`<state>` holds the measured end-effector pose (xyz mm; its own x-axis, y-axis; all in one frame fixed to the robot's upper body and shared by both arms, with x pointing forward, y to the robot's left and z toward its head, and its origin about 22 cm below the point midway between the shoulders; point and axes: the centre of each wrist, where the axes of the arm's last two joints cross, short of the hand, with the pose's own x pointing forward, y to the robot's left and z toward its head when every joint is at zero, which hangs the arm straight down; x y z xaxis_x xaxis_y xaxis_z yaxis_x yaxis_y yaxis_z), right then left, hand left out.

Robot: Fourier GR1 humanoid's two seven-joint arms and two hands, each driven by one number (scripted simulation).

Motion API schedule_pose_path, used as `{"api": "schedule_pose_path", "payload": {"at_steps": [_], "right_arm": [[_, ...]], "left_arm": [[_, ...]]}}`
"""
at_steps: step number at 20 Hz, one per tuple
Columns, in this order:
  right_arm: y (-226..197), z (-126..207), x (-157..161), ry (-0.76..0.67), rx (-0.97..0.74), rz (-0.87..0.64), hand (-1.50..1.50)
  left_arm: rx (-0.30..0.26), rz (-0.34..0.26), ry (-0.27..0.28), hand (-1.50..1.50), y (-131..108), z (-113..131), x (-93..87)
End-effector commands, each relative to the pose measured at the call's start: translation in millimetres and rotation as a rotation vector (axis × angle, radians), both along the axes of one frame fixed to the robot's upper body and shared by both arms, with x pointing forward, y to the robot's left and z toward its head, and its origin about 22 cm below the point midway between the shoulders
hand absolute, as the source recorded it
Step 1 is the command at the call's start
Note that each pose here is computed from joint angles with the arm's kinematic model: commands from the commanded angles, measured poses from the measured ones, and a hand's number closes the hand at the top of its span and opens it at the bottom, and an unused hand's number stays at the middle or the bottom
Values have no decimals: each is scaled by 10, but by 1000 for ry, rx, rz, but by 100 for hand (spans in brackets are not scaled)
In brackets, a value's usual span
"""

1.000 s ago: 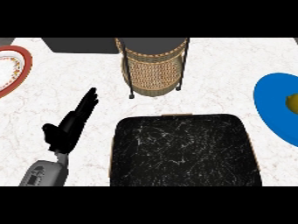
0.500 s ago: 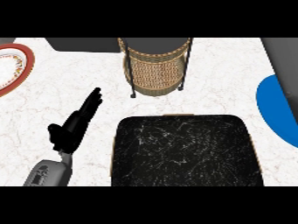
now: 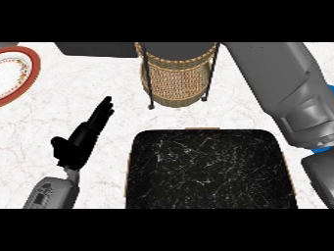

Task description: Pick the tomato from the tray and place it in the tiered basket

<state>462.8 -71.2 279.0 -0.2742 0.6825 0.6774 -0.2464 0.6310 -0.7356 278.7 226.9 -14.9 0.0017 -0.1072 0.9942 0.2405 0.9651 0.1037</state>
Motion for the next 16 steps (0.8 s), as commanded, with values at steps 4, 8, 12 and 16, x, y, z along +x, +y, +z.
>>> {"api": "schedule_pose_path", "payload": {"at_steps": [4,8,12,16], "right_arm": [[363,-8,-47,75,62,62,150],[335,-211,-9,163,123,65,150],[402,-295,-6,442,189,-15,150],[357,-183,9,503,306,-15,-150]], "left_arm": [[6,7,-3,0,-56,29,104],[-5,0,-10,0,-205,120,37],[6,16,-7,0,3,81,80],[-23,5,-3,0,38,87,-45]]}}
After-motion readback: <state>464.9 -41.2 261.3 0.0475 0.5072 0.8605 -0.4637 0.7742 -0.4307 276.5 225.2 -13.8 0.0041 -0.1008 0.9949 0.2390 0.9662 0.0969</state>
